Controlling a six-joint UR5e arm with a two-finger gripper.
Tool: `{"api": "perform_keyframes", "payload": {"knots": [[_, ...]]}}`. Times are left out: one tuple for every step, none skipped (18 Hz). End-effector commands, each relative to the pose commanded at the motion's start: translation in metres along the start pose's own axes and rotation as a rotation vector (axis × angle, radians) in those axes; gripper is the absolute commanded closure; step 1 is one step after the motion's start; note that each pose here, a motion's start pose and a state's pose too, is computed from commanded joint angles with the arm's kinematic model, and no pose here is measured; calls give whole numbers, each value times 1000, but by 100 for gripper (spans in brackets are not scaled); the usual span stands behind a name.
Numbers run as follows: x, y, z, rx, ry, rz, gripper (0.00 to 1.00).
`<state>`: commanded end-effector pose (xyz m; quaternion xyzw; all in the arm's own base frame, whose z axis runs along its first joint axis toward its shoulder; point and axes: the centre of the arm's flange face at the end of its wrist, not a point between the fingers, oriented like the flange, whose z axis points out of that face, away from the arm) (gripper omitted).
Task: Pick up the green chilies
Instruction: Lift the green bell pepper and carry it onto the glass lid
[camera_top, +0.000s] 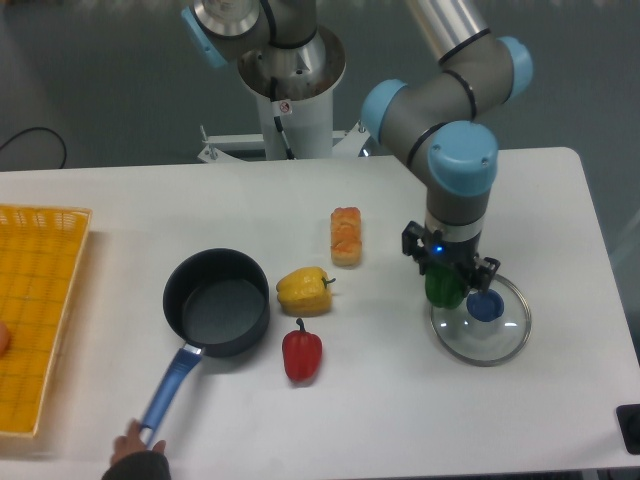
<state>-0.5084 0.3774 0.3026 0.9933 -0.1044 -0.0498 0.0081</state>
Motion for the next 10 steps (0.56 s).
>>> {"api": "perform_keyframes", "payload": {"knots": [[0,2,1,-16,6,17,37],[-2,6,3,-30,8,32,37],[-2,9,4,-46,10,63,37],[-4,14,7,-60,14,97,37],[-6,18,8,-66,17,131,37],[-7,21,10,-67,21,163,37],[-9,25,11,-66,24,182,37],[-10,27,12,-64,27,196,37],[-10,28,13,-62,29,210,37],[-12,33,13,-59,32,219,37]]}}
